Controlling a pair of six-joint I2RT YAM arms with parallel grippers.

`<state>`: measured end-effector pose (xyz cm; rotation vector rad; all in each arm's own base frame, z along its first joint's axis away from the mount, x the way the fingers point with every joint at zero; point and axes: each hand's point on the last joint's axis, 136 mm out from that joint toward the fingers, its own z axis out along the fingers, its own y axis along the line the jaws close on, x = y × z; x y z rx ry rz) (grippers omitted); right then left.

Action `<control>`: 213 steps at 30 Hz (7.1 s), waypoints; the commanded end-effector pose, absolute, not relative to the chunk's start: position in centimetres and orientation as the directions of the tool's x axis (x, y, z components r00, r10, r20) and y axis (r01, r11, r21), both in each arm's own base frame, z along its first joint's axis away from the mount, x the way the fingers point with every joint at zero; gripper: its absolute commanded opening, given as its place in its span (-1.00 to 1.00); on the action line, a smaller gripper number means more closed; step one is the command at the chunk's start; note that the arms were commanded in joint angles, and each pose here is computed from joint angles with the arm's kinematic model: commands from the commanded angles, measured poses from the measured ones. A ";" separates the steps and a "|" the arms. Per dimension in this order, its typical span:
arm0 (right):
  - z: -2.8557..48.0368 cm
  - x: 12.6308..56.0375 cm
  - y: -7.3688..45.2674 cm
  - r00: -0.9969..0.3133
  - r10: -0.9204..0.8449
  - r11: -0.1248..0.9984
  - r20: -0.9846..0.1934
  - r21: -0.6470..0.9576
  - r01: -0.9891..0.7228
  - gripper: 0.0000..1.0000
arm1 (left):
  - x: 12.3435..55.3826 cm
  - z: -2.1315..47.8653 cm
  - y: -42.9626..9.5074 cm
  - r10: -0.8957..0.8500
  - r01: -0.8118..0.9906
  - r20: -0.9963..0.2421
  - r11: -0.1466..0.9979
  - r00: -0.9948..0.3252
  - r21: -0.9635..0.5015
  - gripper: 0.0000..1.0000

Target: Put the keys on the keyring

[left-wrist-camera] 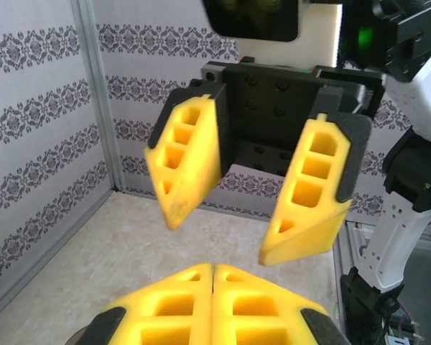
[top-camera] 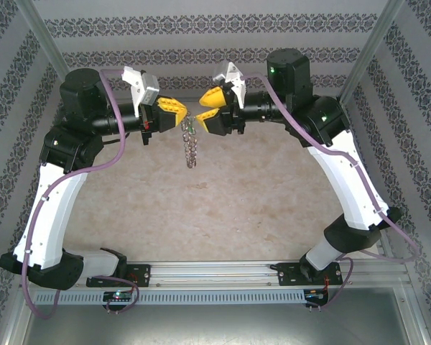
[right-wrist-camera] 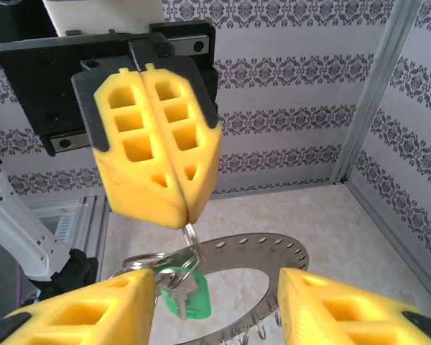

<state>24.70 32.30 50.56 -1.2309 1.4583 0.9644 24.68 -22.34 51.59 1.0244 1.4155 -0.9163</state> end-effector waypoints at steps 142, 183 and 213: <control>45.8 21.8 33.7 0.127 -0.484 0.017 -0.866 -0.154 -0.988 -1.00 | 23.9 46.6 -22.2 0.447 0.924 -0.895 0.349 -0.018 0.155 -0.35; 46.3 19.9 33.3 0.114 -0.444 -0.048 -0.889 -0.103 -0.993 -1.00 | 23.5 46.2 -23.4 0.424 0.948 -0.905 0.300 -0.035 0.104 -0.52; 46.5 21.5 33.0 0.079 -0.430 0.020 -0.899 -0.097 -0.995 -0.55 | 23.0 48.1 -23.8 0.359 0.957 -0.933 0.278 -0.022 0.085 -1.00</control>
